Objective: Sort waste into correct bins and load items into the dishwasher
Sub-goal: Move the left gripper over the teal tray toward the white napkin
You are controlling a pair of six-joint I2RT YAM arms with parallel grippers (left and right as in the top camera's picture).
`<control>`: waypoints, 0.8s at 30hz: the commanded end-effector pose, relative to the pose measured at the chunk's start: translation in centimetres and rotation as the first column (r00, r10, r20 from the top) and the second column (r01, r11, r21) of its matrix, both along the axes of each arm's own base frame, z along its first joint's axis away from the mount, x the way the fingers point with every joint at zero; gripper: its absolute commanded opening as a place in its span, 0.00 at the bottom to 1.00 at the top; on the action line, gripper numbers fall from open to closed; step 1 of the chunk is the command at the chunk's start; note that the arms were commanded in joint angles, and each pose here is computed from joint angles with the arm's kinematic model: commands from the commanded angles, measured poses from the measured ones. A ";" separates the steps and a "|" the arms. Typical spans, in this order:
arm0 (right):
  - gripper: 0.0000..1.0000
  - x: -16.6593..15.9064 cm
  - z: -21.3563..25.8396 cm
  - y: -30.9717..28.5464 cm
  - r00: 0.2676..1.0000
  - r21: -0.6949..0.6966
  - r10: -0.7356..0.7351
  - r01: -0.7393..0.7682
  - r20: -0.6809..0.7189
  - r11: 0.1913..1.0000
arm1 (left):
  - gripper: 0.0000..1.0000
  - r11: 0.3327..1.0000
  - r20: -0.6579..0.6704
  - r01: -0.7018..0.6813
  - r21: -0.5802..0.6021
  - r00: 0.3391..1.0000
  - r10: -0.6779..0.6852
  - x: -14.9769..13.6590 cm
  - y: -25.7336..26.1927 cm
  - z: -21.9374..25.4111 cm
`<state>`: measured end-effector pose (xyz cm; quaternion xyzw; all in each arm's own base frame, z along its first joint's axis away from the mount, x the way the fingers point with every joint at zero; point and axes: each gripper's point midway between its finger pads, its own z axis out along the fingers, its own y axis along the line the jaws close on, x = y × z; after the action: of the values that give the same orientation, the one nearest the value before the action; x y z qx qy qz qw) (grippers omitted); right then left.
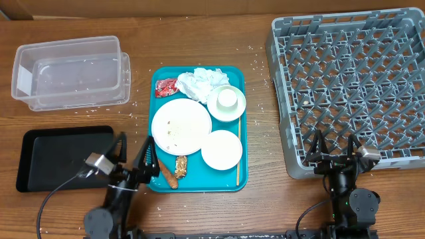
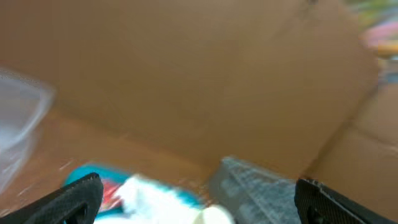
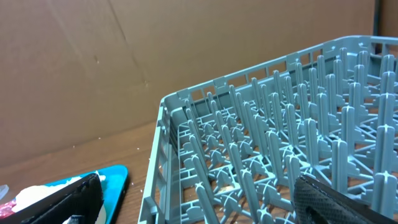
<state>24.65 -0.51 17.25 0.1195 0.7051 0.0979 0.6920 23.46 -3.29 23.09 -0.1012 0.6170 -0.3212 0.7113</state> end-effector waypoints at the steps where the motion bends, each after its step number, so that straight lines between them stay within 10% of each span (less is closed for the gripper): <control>1: 1.00 0.0 -0.2 -0.1 1.000 -0.003 -0.006 0.006 0.003 1.000 | 1.00 0.993 0.056 0.118 -0.016 0.992 -0.117 -1.3 -1.9 2.3; 13: 1.00 0.0 -0.2 -0.1 1.000 -0.003 -0.006 0.006 0.003 1.000 | 1.00 0.955 -0.283 0.159 0.250 0.955 -0.085 0.4 -2.1 8.4; 24: 1.00 0.0 -0.2 -0.1 1.000 -0.003 -0.006 0.006 0.003 1.000 | 1.00 0.769 -0.598 0.638 -0.026 0.607 -0.524 6.3 -7.0 13.2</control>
<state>24.64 -0.52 17.20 0.1198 0.7059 0.0977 0.6912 29.05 -7.47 32.96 0.0002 0.8631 -0.3389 0.3746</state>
